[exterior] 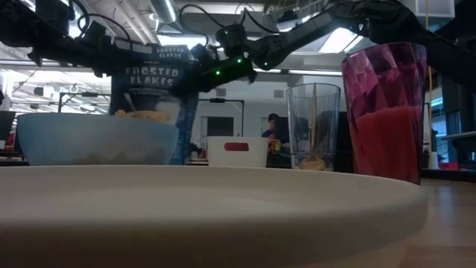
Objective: Arrange a breakfast setting
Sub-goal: Pour the cereal into the blue bowl
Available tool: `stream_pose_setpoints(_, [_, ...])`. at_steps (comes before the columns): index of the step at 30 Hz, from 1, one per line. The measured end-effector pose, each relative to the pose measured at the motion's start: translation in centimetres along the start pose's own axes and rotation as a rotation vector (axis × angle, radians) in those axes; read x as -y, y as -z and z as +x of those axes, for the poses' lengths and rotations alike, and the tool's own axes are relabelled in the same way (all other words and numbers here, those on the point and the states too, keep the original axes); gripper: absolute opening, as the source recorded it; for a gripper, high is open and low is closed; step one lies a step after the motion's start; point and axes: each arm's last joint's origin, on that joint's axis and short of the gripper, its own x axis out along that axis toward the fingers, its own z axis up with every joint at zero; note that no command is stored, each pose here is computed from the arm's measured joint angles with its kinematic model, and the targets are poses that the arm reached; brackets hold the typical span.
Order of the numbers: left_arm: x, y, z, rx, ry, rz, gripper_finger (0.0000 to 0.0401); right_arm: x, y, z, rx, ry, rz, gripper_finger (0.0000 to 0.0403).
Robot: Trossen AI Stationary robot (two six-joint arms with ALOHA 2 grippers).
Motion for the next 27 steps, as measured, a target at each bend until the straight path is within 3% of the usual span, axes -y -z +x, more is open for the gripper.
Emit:
stream_pose_setpoints(8, [0.0,0.0,0.0,0.001,-0.002,-0.012,0.0267,0.2,-0.9,-0.3,-0.014,-0.019,0.004,0.0256])
stream_pose_setpoints(16, [0.0,0.0,0.0,0.0,-0.005,0.005,0.034,-0.2,-0.5,-0.3,-0.05,-0.087,0.0,0.0253])
stream_pose_setpoints(20, [0.0,-0.3,0.0,0.016,0.009,-0.054,0.0379,-0.1,-0.5,-0.3,-0.048,-0.084,-0.008,0.0253])
stream_pose_setpoints(27, [0.3,-2.9,-0.2,0.081,-0.002,-0.011,0.0395,-0.1,-0.5,-0.3,-0.048,-0.083,-0.008,0.0253])
